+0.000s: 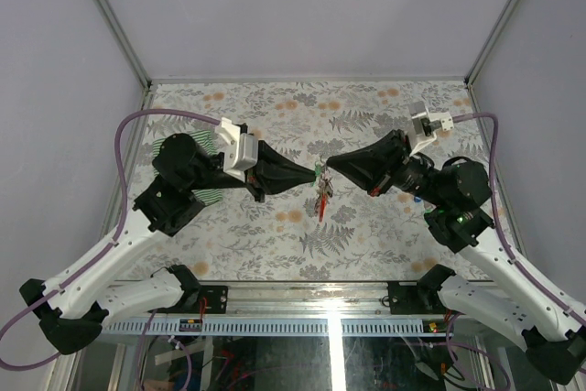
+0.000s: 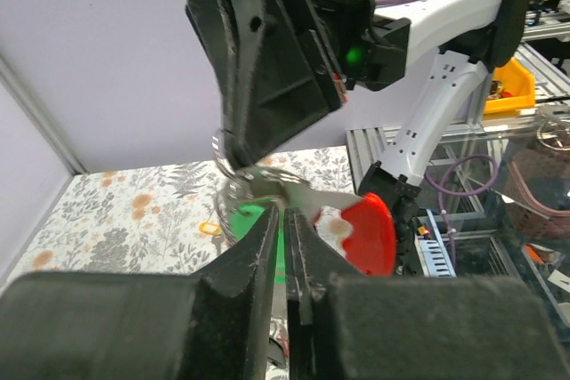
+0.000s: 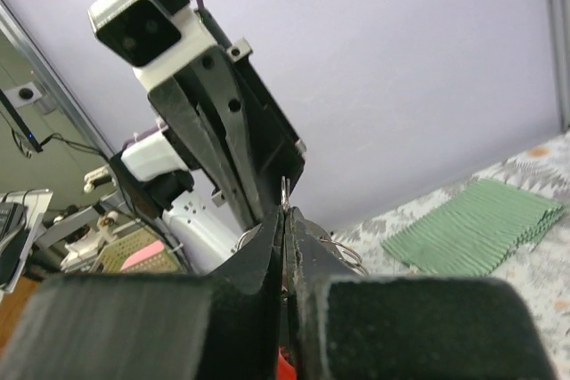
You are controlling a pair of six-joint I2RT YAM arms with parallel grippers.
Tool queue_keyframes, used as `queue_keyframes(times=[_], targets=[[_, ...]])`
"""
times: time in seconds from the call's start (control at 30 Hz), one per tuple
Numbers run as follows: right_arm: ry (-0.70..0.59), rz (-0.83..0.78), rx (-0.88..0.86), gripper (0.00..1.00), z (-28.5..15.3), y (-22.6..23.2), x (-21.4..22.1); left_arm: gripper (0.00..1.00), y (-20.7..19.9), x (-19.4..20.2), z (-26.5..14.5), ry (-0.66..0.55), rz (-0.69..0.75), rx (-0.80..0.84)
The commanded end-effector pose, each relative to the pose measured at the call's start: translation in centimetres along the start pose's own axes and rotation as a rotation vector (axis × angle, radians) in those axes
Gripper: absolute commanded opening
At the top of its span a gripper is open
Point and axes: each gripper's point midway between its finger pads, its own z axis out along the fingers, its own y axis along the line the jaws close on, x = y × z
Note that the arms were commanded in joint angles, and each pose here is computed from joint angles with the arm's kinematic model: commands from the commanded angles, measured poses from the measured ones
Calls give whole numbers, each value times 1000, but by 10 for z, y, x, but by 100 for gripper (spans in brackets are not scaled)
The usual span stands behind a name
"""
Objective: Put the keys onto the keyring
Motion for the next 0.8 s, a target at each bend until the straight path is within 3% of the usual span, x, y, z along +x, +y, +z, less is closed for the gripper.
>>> queue_keyframes(times=[0.0, 0.33, 0.53, 0.77], targets=[[-256, -132, -95, 0, -4, 33, -60, 10, -9, -20, -2, -65, 20, 19], [-177, -303, -153, 0, -9, 38, -40, 18, 1, -42, -12, -167, 20, -98], [-69, -478, -143, 0, -12, 32, -27, 31, 11, -57, -16, -266, -24, -178], [-12, -590, -149, 0, -13, 34, -26, 38, 13, -65, -11, -328, -80, -160]])
